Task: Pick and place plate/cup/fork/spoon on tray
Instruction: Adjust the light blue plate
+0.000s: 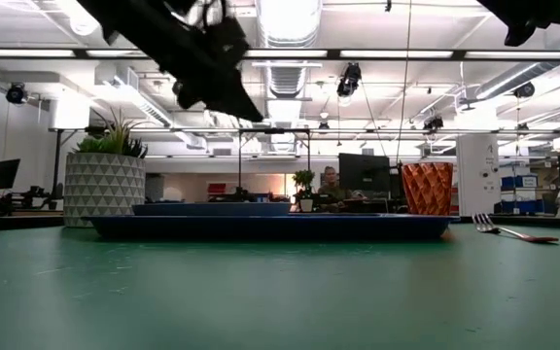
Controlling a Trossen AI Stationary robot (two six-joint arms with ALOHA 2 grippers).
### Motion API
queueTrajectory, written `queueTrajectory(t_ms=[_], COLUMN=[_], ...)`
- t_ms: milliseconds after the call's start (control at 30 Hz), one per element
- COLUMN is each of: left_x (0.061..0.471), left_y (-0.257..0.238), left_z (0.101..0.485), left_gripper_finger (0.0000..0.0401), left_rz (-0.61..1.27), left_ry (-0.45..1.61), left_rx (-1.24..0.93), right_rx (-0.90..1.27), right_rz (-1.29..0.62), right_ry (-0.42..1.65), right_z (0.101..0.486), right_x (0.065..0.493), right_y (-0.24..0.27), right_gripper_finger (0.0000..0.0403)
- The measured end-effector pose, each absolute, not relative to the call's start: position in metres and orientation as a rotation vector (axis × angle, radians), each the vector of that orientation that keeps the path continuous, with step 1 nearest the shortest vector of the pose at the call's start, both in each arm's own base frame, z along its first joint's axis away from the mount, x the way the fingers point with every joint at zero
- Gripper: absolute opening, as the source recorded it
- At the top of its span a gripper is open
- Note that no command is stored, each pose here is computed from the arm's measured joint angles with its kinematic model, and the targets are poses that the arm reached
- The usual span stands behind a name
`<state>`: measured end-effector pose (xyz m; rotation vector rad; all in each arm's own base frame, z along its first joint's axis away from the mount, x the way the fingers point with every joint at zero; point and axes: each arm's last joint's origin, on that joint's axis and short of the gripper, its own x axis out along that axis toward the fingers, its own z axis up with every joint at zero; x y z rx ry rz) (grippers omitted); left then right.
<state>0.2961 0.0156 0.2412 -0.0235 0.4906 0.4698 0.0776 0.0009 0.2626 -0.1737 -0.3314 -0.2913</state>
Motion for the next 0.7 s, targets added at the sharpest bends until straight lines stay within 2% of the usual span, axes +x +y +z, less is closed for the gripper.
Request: queueTrajectory(t_ms=[100,200,367,500,700], left_x=[0.287,0.278,0.264,0.253,0.236], left_y=[0.013,0.011,0.011,0.011,0.011], left_z=[0.249,0.251,0.247,0.261,0.286], left_gripper_finger=[0.0001,0.0001,0.0001,0.0001,0.0001], left_rz=[0.337,0.282,0.261,0.265,0.274], left_ry=[0.461,0.394,0.301,0.189,0.062], left_rx=[0.054,0.101,0.153,0.151,0.17], right_rx=[-0.202,-0.235,-0.251,-0.253,-0.226], right_rz=[-0.352,-0.393,-0.429,-0.442,-0.418], right_ry=[-0.315,-0.306,-0.387,-0.435,-0.393], right_z=[0.262,0.263,0.271,0.276,0.273], right_x=[0.077,0.077,0.073,0.07,0.079], right_y=[-0.001,-0.002,-0.003,-0.003,-0.001], right_gripper_finger=[0.0082,0.0082,0.0082,0.008,0.0056])
